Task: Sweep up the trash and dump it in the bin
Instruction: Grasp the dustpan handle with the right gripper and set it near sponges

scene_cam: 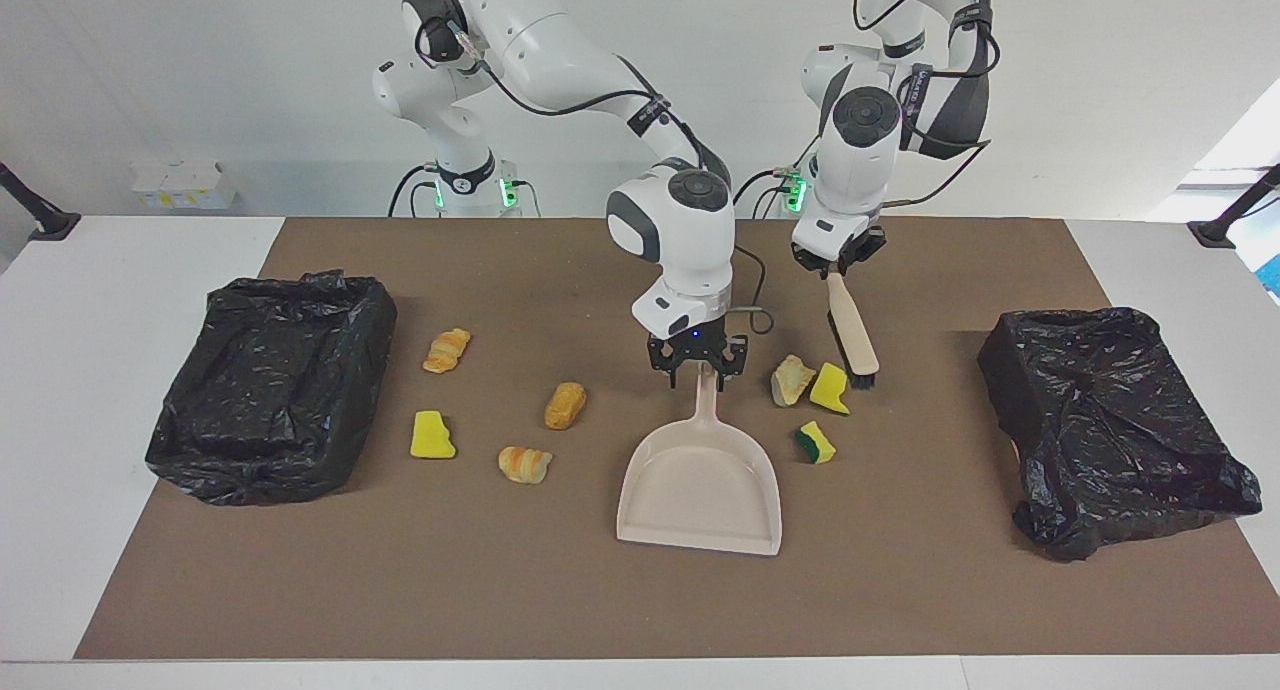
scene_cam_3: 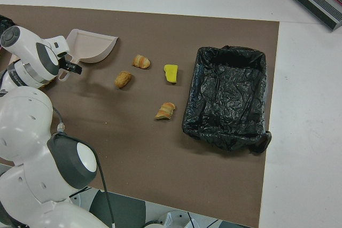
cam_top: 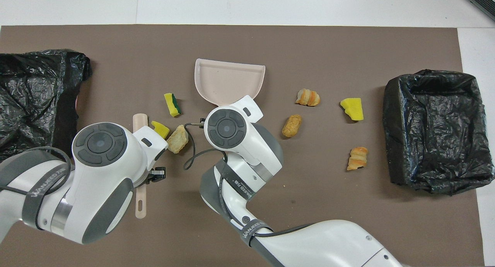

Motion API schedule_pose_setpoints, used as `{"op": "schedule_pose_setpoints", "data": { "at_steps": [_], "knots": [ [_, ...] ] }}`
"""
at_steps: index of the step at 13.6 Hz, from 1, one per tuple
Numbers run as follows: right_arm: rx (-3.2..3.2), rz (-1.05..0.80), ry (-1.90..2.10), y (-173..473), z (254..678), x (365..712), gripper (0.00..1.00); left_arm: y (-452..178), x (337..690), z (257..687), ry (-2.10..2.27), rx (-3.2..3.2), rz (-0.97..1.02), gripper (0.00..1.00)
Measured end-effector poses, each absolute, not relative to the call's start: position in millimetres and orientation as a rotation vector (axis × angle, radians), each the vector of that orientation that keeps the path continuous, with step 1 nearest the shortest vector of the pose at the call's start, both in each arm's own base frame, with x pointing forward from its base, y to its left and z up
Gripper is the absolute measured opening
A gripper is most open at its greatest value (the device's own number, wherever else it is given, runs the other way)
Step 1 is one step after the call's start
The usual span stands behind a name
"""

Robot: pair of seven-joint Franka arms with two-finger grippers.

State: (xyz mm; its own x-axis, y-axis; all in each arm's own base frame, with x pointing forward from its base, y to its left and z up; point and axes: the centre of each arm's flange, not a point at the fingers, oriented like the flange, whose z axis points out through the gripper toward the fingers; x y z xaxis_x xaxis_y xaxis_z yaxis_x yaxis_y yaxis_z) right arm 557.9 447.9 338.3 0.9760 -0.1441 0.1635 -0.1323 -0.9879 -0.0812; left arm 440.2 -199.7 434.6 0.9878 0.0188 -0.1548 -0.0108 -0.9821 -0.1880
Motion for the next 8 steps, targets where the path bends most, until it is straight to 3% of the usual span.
{"op": "schedule_pose_setpoints", "data": {
  "at_steps": [1, 2, 4, 5, 8],
  "knots": [
    [-3.057, -0.255, 0.198, 454, 334, 554, 0.71, -200, 440, 435, 0.025, -2.945, 0.233, 0.26],
    [-3.057, -0.256, 0.193, 456, 334, 552, 0.64, -200, 440, 435, 0.045, -2.946, 0.235, 0.26],
    [-3.053, -0.269, 0.206, 452, 338, 558, 0.37, -200, 441, 435, 0.066, -2.950, 0.230, 0.26],
    [-3.051, -0.275, 0.215, 449, 340, 561, 0.33, -199, 442, 436, 0.085, -2.953, 0.225, 0.26],
    [-3.044, -0.286, 0.224, 447, 345, 565, 0.33, -186, 449, 436, 0.133, -2.962, 0.227, 0.26]
  ]
}}
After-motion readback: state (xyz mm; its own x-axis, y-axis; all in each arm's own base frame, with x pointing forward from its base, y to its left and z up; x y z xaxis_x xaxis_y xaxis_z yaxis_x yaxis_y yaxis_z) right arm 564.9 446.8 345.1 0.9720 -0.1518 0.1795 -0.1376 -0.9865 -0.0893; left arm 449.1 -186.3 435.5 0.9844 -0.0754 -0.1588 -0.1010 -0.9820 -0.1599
